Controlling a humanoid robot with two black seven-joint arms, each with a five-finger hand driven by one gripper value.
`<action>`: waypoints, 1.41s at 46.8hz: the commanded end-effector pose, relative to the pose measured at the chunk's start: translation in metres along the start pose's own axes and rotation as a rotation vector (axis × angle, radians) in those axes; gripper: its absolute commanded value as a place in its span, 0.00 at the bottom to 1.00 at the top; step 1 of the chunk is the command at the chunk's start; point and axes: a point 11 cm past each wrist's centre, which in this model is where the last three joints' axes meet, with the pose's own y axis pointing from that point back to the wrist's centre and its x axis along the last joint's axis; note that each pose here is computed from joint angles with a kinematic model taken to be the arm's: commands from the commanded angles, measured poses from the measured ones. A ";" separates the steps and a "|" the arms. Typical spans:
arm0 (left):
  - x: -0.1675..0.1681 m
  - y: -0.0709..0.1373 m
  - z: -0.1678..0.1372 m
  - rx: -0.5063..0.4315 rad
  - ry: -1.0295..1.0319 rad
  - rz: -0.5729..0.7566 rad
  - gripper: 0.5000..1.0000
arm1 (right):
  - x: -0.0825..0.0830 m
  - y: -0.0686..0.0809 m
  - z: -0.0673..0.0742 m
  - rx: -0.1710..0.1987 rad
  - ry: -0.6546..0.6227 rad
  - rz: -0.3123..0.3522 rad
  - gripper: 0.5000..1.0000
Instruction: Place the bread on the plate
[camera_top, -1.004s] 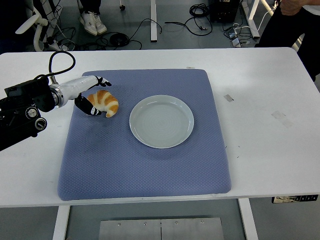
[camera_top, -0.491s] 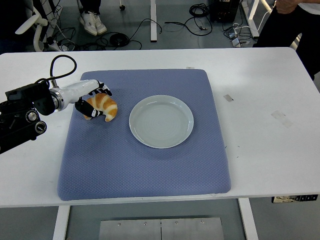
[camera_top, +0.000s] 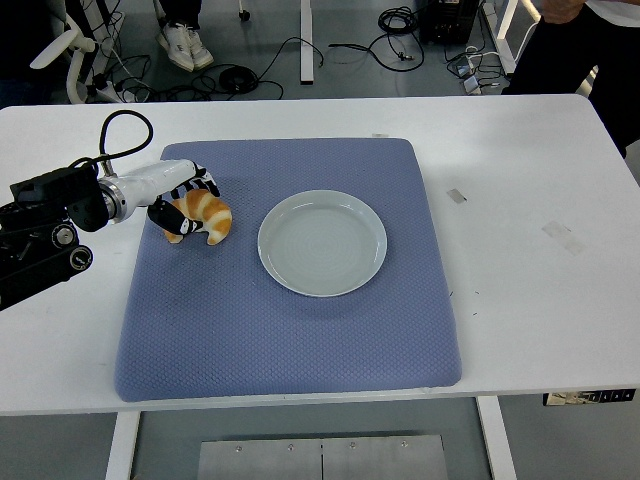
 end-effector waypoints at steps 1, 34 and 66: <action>0.000 0.000 0.001 -0.007 0.001 0.001 0.14 | 0.000 0.000 0.000 0.000 0.000 0.000 1.00; 0.021 0.002 0.004 -0.022 0.108 0.025 0.00 | 0.000 0.000 0.000 0.000 0.000 0.000 1.00; 0.062 -0.007 0.096 -0.193 0.014 0.033 0.00 | 0.000 0.000 0.000 0.000 0.000 0.000 1.00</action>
